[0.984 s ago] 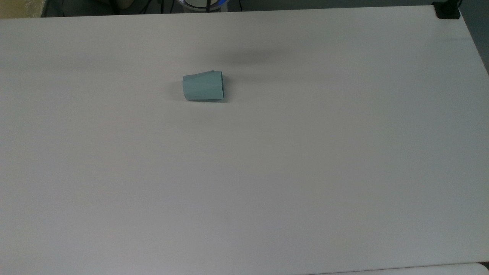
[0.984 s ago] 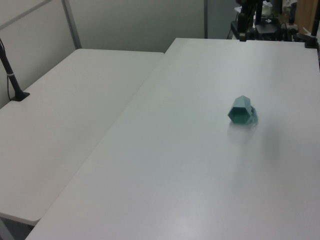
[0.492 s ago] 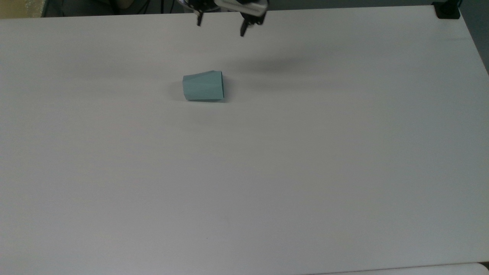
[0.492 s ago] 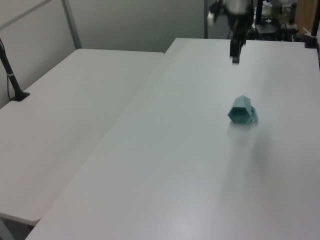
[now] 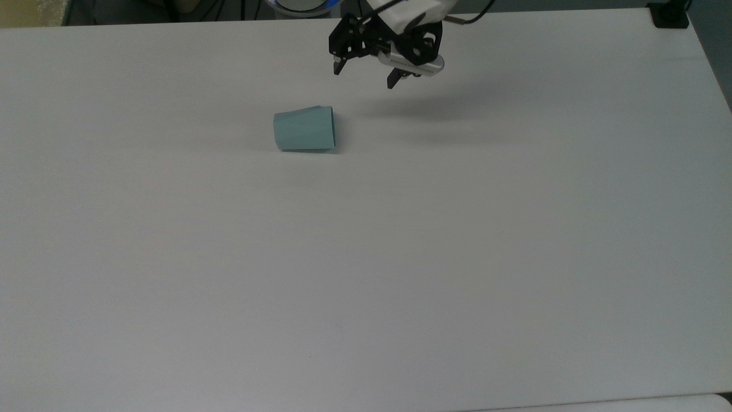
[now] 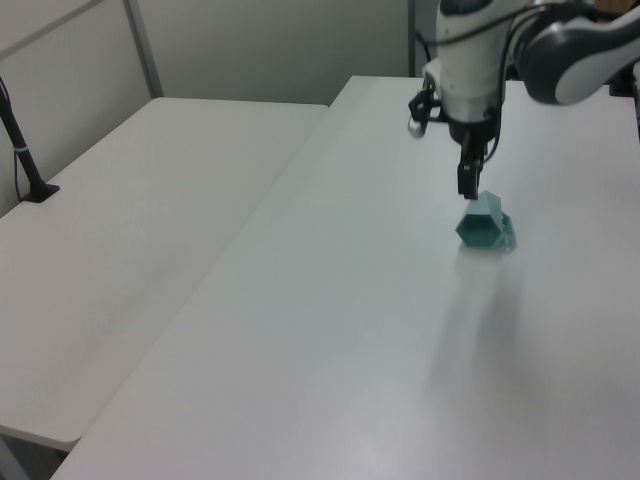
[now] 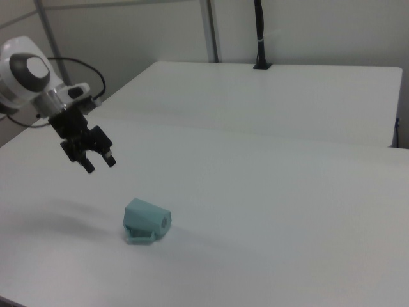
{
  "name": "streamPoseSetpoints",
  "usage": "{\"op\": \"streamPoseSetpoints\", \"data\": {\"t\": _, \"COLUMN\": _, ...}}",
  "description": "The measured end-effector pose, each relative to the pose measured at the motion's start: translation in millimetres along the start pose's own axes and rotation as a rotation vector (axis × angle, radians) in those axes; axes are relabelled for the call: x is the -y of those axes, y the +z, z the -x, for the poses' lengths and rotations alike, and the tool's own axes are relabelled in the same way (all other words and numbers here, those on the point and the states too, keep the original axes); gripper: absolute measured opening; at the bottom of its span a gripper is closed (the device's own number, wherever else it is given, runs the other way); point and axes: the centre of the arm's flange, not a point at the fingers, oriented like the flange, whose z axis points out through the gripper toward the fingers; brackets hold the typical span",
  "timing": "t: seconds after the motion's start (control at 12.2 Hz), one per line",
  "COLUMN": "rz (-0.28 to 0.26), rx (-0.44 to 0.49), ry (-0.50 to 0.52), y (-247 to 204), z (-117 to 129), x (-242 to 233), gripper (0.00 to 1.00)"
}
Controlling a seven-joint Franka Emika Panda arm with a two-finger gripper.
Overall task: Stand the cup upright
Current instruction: 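Move the open gripper down toward the rim of the teal cup, then lower the gripper over the cup's rim and close on the wall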
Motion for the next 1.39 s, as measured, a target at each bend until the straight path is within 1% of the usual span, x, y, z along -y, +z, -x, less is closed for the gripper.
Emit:
{"op": "streamPoseSetpoints", "data": {"t": 0.16, "rz": 0.091, "rx": 0.013, "ry": 0.005, "y": 35.5, "z": 0.7, "x": 27.0, "gripper": 1.00}}
{"op": "streamPoseSetpoints", "data": {"t": 0.33, "rz": 0.159, "rx": 0.007, "ry": 0.034, "y": 69.3, "z": -3.8, "x": 46.8, "gripper": 1.00}}
{"op": "streamPoseSetpoints", "data": {"t": 0.49, "rz": 0.206, "rx": 0.003, "ry": 0.046, "y": 86.1, "z": -6.9, "x": 53.1, "gripper": 1.00}}
{"op": "streamPoseSetpoints", "data": {"t": 0.66, "rz": 0.253, "rx": -0.004, "ry": 0.031, "y": 99.1, "z": -7.3, "x": 55.3, "gripper": 1.00}}
{"op": "streamPoseSetpoints", "data": {"t": 0.82, "rz": 0.321, "rx": -0.014, "ry": 0.028, "y": 119.0, "z": -2.7, "x": 55.9, "gripper": 1.00}}
{"op": "streamPoseSetpoints", "data": {"t": 0.98, "rz": 0.355, "rx": -0.025, "ry": 0.022, "y": 126.9, "z": -1.4, "x": 55.8, "gripper": 1.00}}
{"op": "streamPoseSetpoints", "data": {"t": 1.23, "rz": 0.374, "rx": -0.040, "ry": 0.013, "y": 127.2, "z": -2.2, "x": 54.6, "gripper": 1.00}}
{"op": "streamPoseSetpoints", "data": {"t": 1.39, "rz": 0.397, "rx": -0.042, "ry": -0.007, "y": 133.8, "z": 1.8, "x": 56.8, "gripper": 1.00}}
